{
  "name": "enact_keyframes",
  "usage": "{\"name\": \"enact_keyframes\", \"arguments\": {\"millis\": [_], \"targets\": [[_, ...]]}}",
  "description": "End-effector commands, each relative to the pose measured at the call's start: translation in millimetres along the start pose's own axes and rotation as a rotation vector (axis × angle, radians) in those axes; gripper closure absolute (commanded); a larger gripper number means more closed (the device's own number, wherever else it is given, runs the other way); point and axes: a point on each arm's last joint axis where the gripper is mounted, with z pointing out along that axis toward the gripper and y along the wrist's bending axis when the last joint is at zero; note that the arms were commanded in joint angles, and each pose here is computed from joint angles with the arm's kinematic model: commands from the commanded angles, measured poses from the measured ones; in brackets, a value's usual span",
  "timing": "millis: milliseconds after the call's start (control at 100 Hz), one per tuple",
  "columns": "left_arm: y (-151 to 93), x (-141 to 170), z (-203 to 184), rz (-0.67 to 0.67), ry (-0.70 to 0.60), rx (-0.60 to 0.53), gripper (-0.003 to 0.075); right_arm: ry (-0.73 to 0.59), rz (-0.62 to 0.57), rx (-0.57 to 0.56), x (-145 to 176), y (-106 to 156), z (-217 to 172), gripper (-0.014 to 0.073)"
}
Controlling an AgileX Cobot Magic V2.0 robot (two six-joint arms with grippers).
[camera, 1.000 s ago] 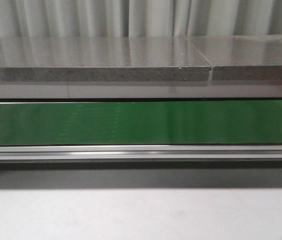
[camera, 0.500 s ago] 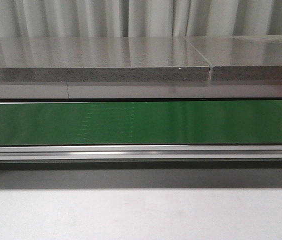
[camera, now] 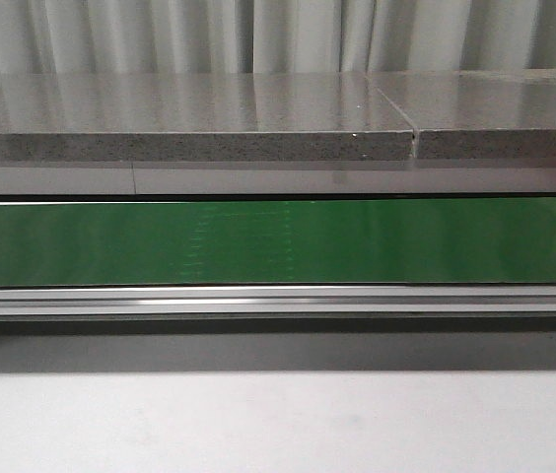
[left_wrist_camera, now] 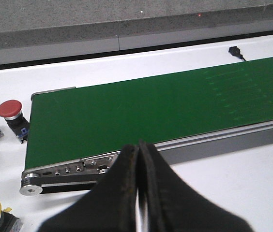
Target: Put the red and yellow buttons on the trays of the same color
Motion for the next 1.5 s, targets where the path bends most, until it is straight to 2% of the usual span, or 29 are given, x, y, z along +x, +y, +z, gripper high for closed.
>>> {"name": "enact_keyframes", "arguments": {"millis": [0,50,270,480,690,1100,1300,1490], "targets": [[0,-13,-3,-0.003,-0.085,0.003,0.0741,-0.121,-0.095,-0.042,-5,20,-35,0.0612],[0,-13,-3,-0.003,-0.085,0.003,0.0741,-0.132,-0.143,-0.063,-1,30,-45,0.0668],[0,-13,-3,-0.003,-0.085,0.003,0.0741,-0.188,-0.328,-0.178,18,70,-84,0.0662],[0,-13,-3,-0.003,-0.085,0.003,0.0741,-0.26,-0.492,-0.258,46,87,-109,0.0662],[0,-13,-3,-0.003,-0.085,0.003,0.0741,-0.314,-0.574,-0.317,86,75,-121,0.0662],[0,-13,-3,-0.003,-0.094,0.002,0.0741,-0.42,-0.544,-0.36,156,21,-146,0.0662],[2,-16,4,-0.001,-0.068,-0.009,0.0741,-0.477,-0.527,-0.38,169,9,-154,0.0662],[12,-26,27,-0.107,0.033,-0.085,0.0741,-0.479,-0.526,-0.381,169,9,-154,0.0662]]}}
